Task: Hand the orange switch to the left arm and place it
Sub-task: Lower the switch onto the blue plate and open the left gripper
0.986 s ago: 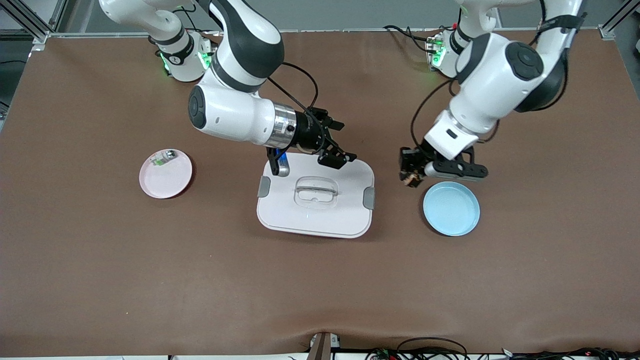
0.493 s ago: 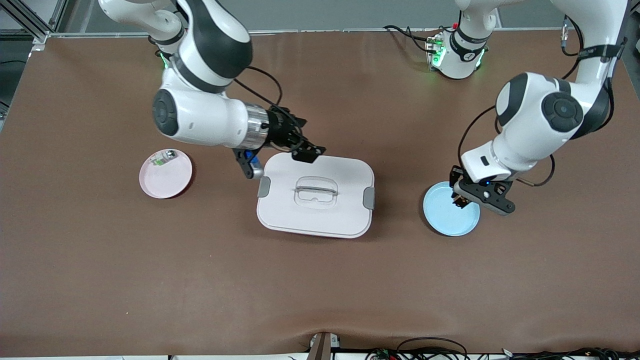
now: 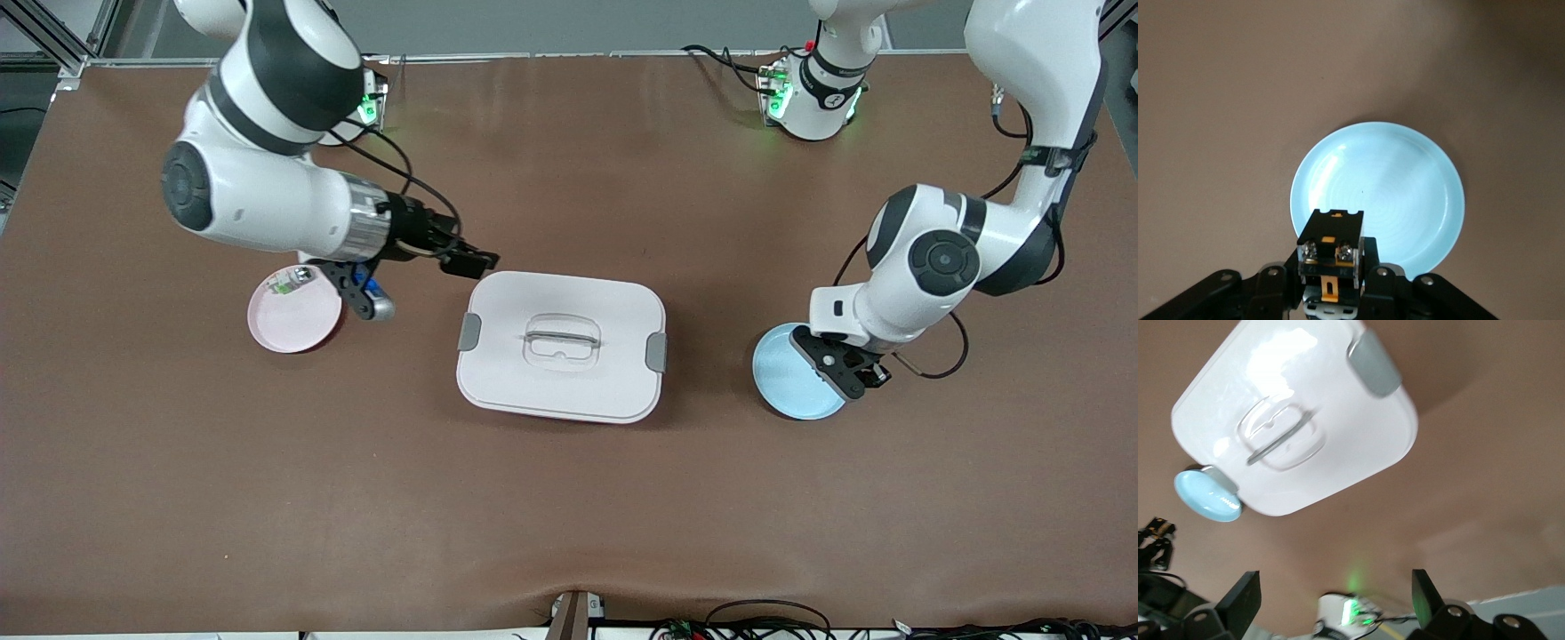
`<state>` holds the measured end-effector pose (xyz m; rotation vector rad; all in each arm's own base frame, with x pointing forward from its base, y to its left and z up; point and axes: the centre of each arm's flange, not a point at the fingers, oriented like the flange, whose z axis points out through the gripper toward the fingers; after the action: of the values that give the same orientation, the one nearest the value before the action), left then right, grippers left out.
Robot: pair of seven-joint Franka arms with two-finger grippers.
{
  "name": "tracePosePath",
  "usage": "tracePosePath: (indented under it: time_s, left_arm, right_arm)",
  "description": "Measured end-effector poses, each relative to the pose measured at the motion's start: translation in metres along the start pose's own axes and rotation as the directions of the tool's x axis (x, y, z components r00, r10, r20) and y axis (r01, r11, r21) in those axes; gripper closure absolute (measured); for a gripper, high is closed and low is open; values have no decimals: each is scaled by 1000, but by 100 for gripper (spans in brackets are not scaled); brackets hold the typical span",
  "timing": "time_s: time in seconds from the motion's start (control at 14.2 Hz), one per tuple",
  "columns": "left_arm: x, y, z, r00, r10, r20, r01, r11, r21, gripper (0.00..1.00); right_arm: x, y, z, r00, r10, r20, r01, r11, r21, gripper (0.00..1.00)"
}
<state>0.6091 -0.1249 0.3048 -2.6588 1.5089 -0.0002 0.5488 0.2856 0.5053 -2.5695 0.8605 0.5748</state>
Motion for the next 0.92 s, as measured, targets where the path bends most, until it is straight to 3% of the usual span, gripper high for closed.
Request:
tracePosePath:
  time_s: [0.14, 0.49, 0.63, 0.92]
  left_arm:
    - [0, 2, 23, 997, 68, 29, -68, 998, -5, 66]
    - [6, 12, 67, 982, 172, 75, -171, 985, -11, 66]
    - [9, 17, 80, 975, 204, 83, -204, 979, -10, 66]
    - [11, 23, 107, 964, 251, 83, -251, 968, -12, 65]
  right_arm:
    - [10, 27, -15, 994, -96, -43, 93, 993, -71, 0]
    - [85, 115, -83, 941, -335, -53, 321, 931, -175, 0]
    - [116, 150, -105, 921, -385, -59, 368, 910, -191, 0]
    - [135, 174, -118, 897, -433, -84, 391, 868, -306, 0]
